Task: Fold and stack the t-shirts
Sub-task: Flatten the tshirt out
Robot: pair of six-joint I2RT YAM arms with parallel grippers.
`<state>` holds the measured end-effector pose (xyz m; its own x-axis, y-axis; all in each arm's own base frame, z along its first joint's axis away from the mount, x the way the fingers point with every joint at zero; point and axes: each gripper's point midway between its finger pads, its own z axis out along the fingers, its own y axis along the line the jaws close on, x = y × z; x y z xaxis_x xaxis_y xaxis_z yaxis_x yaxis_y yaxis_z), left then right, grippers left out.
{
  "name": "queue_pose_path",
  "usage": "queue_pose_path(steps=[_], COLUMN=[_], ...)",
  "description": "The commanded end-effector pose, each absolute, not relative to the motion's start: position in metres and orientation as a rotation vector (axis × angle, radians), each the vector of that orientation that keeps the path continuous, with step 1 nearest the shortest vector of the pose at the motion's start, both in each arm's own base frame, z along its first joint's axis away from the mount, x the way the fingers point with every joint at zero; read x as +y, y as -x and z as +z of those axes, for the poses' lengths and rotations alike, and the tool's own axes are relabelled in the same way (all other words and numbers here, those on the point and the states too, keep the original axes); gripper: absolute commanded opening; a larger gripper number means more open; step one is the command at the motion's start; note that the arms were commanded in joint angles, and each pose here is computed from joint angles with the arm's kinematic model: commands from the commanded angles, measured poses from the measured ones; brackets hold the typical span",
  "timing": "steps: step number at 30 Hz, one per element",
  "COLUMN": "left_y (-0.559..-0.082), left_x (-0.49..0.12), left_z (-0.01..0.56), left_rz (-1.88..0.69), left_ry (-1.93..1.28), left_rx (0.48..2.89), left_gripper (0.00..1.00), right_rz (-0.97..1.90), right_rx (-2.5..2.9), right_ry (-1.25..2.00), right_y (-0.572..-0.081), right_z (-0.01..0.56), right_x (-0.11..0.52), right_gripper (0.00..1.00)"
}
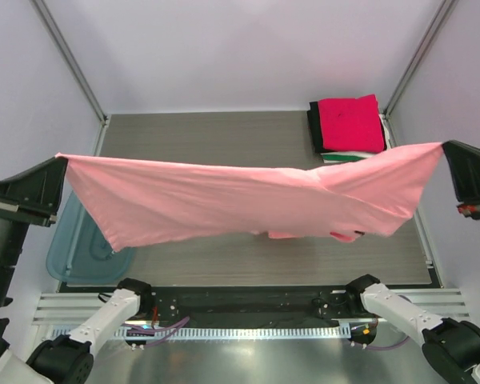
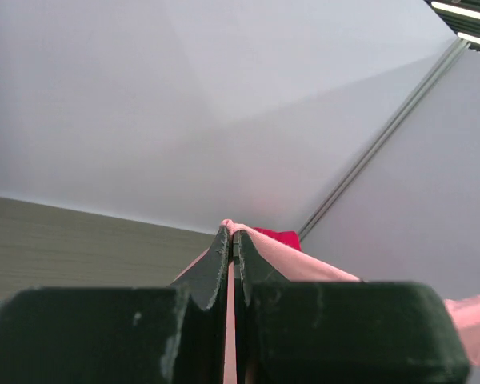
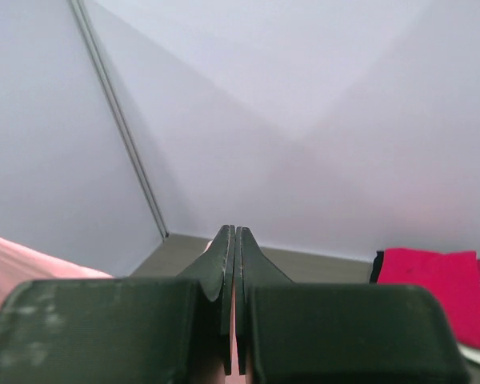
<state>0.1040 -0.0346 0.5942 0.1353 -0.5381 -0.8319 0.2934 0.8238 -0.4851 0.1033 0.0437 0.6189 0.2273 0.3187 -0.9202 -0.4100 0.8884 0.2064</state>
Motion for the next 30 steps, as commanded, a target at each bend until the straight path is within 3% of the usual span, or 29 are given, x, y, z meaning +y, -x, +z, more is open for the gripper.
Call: queue_pose_path(steps=[1,3,7,13,17,21,23,26,27,28,30], left_y=[-0.107,-0.118,-0.168,-0.275,-0.349,-0.415,-0.436,-0.470,-0.475,-0.482,-0.482], left_x=[-0.038,-0.037,-0.035,-0.053,-0.056,-0.031,-0.026,-0.017,-0.015,-0.017,-0.024], left_z=[0.604,0.599,0.567,0.480,0.394,0.303,0.275,0.221,0.212,0.199,0.189], left_rz=[-0.619,-0.603,-0.509,-0.370,-0.244,-0.180,-0.186,-0.163,-0.165,-0.163,-0.201], left_ry=[0.210,0.234,0.325,0.340,0.386,0.487,0.499,0.528,0.534,0.538,0.532], left_rx=[1.274,1.299,1.427,1.625,1.807,1.997,2.066,2.210,2.238,2.288,2.336], left_gripper=[0.00,0.00,0.02,0.04,0.07,0.12,0.20,0.33,0.38,0.48,0.52], right_rz=[0.452,0.418,0.305,0.126,0.129,0.173,0.175,0.181,0.193,0.198,0.211], right_rx=[1.228,1.253,1.424,1.576,1.752,1.849,1.892,1.992,1.970,2.022,2.060], right_ry=[0.094,0.078,0.071,0.084,0.064,0.037,0.021,0.024,0.020,0.003,-0.008], right_y=[-0.108,-0.123,-0.205,-0.324,-0.439,-0.521,-0.550,-0.585,-0.590,-0.591,-0.584], right_z=[0.625,0.623,0.591,0.531,0.443,0.369,0.339,0.295,0.307,0.288,0.275], right_x=[0.040,0.040,0.064,0.101,0.107,0.110,0.111,0.117,0.120,0.120,0.122], right_gripper=[0.01,0.01,0.01,0.01,0.01,0.01,0.01,0.46,0.67,0.70,0.73])
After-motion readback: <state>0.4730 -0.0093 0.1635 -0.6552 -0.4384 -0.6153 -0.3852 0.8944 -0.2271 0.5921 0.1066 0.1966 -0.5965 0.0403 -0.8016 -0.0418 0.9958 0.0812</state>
